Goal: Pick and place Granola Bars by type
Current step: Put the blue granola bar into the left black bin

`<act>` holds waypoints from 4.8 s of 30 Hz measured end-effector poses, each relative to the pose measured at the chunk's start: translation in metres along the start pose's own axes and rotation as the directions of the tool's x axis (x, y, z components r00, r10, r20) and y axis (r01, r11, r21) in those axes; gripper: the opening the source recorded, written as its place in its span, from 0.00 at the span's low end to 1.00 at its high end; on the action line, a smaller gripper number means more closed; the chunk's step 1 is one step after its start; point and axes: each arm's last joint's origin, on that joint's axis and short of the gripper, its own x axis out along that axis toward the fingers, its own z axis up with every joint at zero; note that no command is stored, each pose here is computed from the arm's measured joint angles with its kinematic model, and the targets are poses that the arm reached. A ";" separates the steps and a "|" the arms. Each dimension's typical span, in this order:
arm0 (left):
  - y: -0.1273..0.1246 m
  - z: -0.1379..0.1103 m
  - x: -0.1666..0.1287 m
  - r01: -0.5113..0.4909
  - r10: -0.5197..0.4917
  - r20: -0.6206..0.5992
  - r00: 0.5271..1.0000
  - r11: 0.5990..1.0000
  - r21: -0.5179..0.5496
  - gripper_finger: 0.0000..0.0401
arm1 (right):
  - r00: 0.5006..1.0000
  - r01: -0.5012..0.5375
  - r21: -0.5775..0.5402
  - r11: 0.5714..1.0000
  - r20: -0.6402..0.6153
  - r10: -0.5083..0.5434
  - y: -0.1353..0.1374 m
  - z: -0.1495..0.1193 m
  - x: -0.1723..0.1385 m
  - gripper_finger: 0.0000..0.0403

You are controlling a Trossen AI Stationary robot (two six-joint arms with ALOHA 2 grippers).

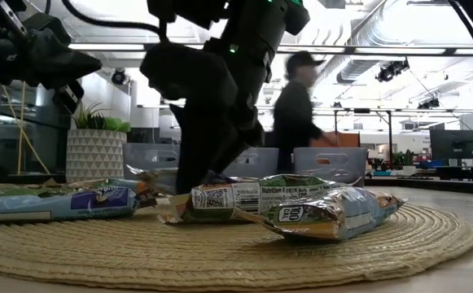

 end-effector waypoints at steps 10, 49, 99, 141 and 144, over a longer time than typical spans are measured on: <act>0.000 0.000 0.000 0.000 0.000 0.000 1.000 1.000 0.000 0.00 | 0.980 -0.063 0.008 0.998 0.188 0.060 -0.004 0.026 -0.026 0.19; 0.001 -0.002 0.000 -0.011 0.011 -0.025 1.000 1.000 0.000 0.00 | 0.490 0.123 0.092 0.988 0.860 -0.141 -0.190 0.148 -0.194 0.19; 0.001 -0.002 0.000 -0.012 0.012 -0.025 1.000 1.000 0.001 0.00 | 0.940 0.067 0.096 0.993 0.329 -0.095 -0.221 0.150 -0.017 0.21; 0.001 -0.002 0.000 -0.012 0.012 -0.025 1.000 1.000 0.000 0.00 | 0.799 -0.183 -0.312 0.932 0.506 0.326 -0.115 0.162 -0.164 0.43; 0.001 -0.002 0.000 -0.012 0.012 -0.025 1.000 1.000 0.000 0.00 | 0.786 -0.254 -0.382 0.889 0.454 0.420 -0.087 0.155 -0.163 0.43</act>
